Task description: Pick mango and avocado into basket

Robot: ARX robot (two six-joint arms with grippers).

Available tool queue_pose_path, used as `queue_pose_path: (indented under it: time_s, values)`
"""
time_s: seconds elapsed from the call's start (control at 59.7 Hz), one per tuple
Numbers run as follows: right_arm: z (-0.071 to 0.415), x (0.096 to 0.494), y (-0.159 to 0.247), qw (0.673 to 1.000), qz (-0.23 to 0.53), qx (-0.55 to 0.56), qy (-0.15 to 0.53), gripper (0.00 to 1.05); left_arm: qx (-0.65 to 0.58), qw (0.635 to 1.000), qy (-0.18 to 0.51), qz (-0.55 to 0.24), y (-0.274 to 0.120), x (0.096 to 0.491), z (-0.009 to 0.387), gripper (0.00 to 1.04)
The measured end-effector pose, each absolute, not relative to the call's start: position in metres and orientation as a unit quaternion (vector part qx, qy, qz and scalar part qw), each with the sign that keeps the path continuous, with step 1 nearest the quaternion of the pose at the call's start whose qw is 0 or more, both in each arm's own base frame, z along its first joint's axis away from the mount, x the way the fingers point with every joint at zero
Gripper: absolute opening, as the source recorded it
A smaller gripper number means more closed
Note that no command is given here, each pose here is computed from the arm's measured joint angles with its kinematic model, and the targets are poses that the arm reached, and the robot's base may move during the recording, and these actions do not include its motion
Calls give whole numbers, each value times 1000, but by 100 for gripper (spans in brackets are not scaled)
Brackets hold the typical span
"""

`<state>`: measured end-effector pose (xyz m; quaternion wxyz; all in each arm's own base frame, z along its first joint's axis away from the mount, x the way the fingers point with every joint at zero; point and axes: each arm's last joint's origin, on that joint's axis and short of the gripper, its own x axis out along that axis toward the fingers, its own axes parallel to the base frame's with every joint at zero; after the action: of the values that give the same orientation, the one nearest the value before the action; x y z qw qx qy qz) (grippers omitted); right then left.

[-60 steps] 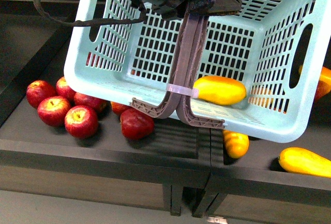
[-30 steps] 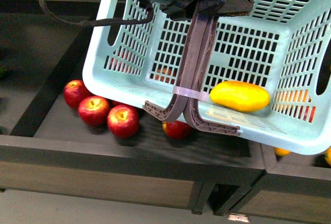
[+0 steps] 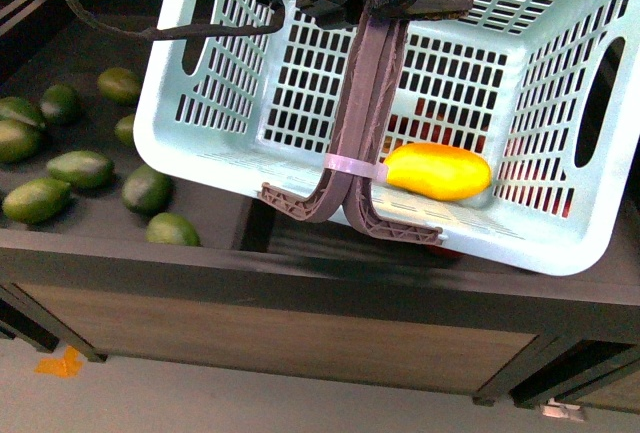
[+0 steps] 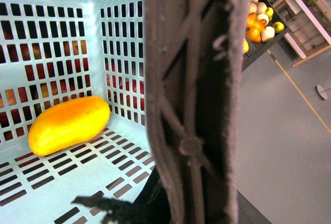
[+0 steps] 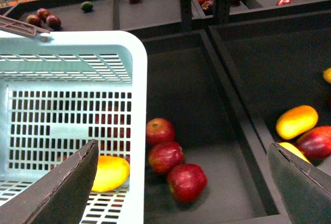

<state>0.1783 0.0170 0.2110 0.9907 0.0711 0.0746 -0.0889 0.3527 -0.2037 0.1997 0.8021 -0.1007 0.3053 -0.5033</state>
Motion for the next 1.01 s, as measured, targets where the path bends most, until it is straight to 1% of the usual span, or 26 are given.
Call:
queue_pose_path:
  time_s: [1.005]
  values:
    - [210, 178, 17, 991, -90, 69, 76, 96, -100, 803, 305, -502, -204, 353, 199, 5]
